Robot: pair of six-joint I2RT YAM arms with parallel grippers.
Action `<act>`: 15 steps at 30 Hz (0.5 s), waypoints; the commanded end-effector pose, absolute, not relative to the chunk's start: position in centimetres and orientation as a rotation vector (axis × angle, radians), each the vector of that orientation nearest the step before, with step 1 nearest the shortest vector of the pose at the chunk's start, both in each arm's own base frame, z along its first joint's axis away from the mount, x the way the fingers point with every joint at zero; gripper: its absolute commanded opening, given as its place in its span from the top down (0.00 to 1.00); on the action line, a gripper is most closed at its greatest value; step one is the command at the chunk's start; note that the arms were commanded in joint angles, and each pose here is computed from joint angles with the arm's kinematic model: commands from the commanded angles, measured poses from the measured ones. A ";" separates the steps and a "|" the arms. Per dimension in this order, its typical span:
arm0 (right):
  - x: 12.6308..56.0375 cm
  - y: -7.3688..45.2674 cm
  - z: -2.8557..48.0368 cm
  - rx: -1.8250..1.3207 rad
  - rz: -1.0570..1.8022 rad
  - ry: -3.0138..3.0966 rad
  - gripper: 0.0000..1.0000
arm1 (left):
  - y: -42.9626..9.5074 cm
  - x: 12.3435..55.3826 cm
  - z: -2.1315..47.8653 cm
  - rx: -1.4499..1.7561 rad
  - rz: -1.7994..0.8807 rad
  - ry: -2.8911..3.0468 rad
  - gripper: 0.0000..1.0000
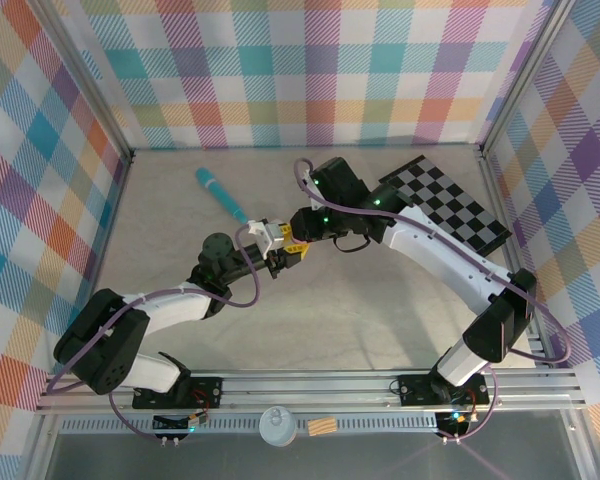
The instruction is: Insert the wireless bluetooth earbuds into the charging case
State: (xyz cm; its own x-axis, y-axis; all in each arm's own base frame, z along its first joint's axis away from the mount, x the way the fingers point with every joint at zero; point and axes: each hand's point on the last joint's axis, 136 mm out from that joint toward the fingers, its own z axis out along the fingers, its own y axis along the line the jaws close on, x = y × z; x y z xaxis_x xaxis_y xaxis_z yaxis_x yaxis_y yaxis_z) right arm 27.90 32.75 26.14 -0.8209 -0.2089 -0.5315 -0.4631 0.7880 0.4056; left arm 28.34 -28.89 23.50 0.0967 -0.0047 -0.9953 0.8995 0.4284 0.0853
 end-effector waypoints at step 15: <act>27.0 33.5 24.0 -0.546 0.724 2.642 0.78 | -28.6 27.9 26.1 0.908 -0.788 1.199 0.68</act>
